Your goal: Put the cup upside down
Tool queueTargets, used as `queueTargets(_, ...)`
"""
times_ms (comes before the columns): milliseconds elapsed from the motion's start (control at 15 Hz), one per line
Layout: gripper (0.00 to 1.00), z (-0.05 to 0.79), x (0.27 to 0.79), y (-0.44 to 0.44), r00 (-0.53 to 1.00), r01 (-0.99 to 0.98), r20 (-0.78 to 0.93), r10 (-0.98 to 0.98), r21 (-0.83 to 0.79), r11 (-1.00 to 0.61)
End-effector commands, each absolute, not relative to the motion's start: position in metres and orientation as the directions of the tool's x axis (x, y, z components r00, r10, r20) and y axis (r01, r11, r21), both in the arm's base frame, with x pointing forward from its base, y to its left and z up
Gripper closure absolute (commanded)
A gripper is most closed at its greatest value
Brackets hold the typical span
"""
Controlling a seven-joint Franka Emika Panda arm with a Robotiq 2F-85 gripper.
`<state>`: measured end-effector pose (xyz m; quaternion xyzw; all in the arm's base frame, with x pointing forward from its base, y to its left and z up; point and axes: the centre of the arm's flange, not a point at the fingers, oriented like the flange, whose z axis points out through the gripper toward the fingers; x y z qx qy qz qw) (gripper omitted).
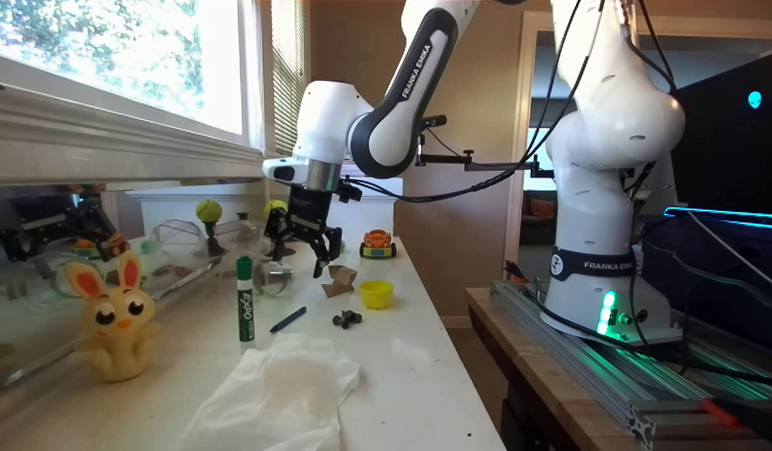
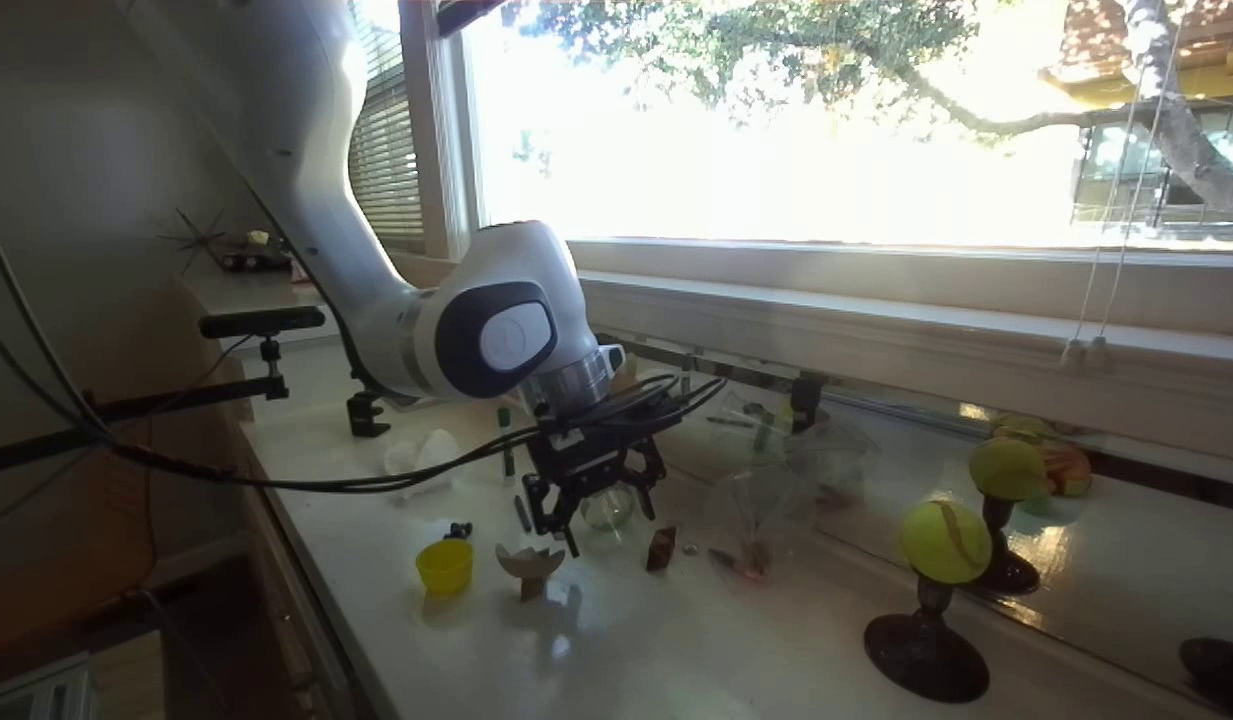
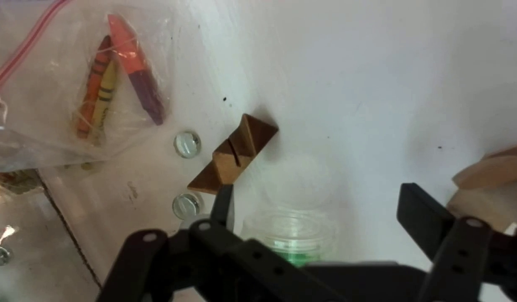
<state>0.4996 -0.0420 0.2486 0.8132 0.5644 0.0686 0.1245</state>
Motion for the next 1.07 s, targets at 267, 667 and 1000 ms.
queueTargets(267,0.0,0.248,0.523,-0.039,0.374,0.881,0.008,0.928,0.309,-0.358)
queueTargets(667,0.0,0.247,0.533,-0.034,0.36,0.885,0.011,0.933,0.313,-0.345)
queueTargets(1000,0.22,0.244,0.533,-0.034,0.356,0.889,0.005,0.934,0.306,-0.341)
